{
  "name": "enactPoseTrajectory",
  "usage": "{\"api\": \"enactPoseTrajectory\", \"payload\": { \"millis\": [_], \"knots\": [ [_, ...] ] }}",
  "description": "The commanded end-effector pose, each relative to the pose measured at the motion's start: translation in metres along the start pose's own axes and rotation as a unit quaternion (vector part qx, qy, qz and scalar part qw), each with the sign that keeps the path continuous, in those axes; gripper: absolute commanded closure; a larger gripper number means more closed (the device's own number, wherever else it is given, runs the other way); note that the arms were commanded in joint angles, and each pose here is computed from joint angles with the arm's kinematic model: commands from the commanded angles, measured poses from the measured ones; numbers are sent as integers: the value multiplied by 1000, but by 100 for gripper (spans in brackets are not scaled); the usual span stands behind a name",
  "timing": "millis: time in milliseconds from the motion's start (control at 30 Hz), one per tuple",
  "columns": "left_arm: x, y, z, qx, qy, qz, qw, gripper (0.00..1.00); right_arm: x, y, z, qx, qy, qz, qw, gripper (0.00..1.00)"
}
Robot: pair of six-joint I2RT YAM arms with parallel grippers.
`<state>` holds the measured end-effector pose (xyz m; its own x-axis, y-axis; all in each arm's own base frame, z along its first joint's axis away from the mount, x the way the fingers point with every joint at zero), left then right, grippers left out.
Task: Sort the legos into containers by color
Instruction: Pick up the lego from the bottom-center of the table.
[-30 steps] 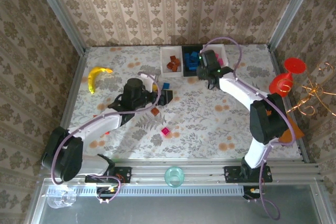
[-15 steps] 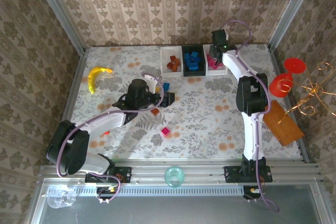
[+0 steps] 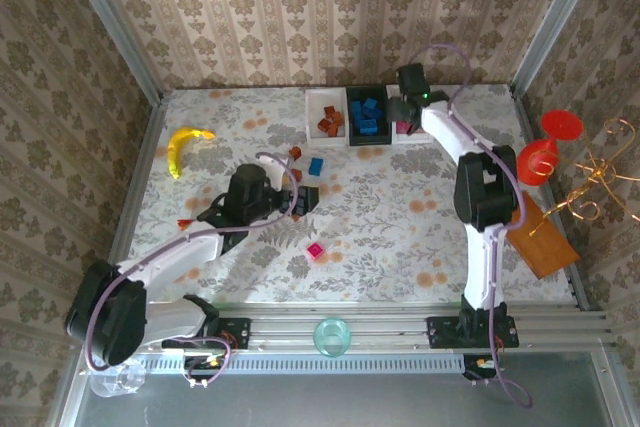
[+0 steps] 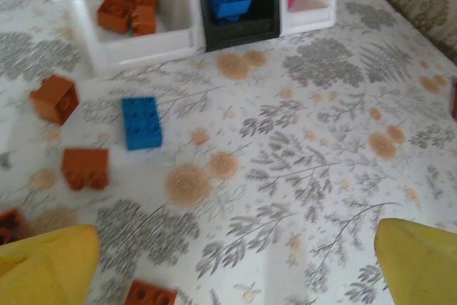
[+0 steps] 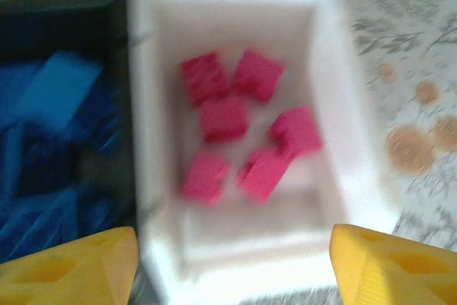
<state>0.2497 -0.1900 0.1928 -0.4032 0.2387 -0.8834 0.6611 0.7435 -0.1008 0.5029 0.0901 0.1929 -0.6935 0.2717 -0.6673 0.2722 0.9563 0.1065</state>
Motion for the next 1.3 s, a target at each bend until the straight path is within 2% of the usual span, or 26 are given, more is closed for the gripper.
{"api": "enactPoseTrajectory", "payload": {
  "millis": [0,167,367,567,800,900,1267],
  "knots": [
    [29,19,-10,-23,43,-22,999,0,18,43,-63,-106,-35,-46,993,24],
    [53,39,-28,-28,45,-82,995,5,114,75,-104,-200,29,-107,974,20],
    [77,43,-50,-43,48,-107,992,6,205,99,-142,-239,67,-151,957,16],
    [99,37,-66,-41,60,-142,987,7,274,119,-164,-269,105,-202,936,15],
    [96,47,-71,-68,49,-151,985,7,323,138,-167,-274,134,-275,912,16],
    [96,49,-71,-74,45,-154,984,8,333,144,-159,-266,141,-289,909,21],
    [89,49,-70,-69,28,-153,985,8,341,146,-141,-223,138,-316,912,55]
  ]
}}
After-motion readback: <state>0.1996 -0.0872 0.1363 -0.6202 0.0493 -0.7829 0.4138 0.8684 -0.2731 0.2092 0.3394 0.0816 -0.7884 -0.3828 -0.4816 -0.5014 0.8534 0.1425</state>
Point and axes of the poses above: each hand's point on the last joint's axis, 136 mm out from that joint toward the fingers, its own z axis out along the fingers, its own y axis along the line the jaws close on, x = y × z, the point moved 7 cm from there along -z, back along the fingers, and after that the axes turned 14 degrees about z, right-handed, at the moved point
